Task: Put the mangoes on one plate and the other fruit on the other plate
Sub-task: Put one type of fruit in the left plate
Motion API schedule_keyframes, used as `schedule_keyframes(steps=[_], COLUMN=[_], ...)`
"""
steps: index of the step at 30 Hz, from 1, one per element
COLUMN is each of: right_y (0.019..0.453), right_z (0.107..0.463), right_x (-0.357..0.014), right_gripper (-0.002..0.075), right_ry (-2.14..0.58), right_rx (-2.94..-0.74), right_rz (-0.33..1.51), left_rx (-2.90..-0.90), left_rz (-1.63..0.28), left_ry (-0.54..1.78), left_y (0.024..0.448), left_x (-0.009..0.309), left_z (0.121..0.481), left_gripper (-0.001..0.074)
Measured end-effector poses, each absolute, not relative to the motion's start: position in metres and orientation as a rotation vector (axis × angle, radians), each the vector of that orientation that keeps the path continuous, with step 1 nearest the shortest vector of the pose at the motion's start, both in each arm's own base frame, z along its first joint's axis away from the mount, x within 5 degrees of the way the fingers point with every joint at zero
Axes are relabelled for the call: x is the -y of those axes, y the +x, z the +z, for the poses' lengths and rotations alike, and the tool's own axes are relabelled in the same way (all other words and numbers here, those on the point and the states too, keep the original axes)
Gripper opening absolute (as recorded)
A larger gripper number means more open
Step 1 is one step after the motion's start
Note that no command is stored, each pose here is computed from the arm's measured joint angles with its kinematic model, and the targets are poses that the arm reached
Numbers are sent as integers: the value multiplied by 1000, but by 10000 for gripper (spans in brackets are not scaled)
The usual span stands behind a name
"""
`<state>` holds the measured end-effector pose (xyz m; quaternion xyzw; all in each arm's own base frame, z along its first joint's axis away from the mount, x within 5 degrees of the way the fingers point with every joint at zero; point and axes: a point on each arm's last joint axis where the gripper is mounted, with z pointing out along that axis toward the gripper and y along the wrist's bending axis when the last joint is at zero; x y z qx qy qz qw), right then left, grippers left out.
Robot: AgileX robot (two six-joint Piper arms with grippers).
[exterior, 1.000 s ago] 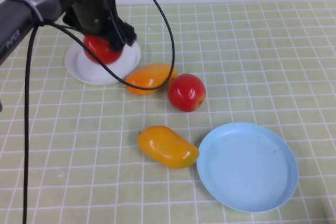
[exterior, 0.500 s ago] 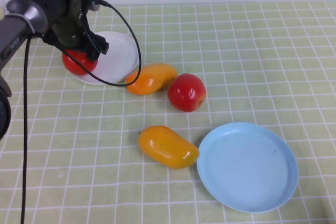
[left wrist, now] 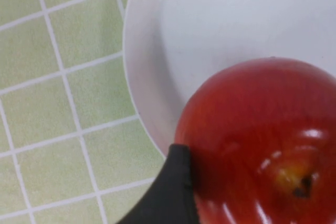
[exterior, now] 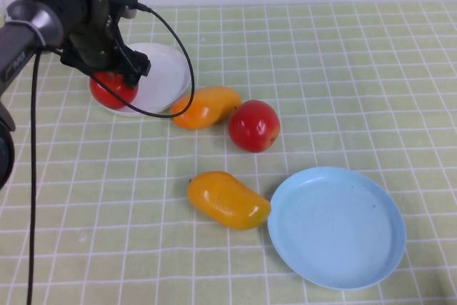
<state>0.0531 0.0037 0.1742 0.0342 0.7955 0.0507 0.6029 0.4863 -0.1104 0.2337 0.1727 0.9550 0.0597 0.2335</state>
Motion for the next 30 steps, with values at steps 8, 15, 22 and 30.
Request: schedule_keyframes(steps=[8, 15, 22, 30], right_y=[53, 53, 53, 53], right_z=[174, 174, 174, 174], right_x=[-4, -4, -4, -4], right_gripper=[-16, -16, -16, -16], right_ry=[80, 80, 80, 80], right_rx=[-1842, -1842, -1842, -1842], right_rz=[118, 118, 118, 118], left_rx=[-2585, -2536, -2531, -2475], left_rz=[153, -25, -223, -245], left_ry=[417, 358, 490, 794], left_y=[480, 467, 452, 407], left_x=[108, 115, 162, 259], left_z=[282, 338, 340, 334], left_gripper=[668, 668, 669, 669])
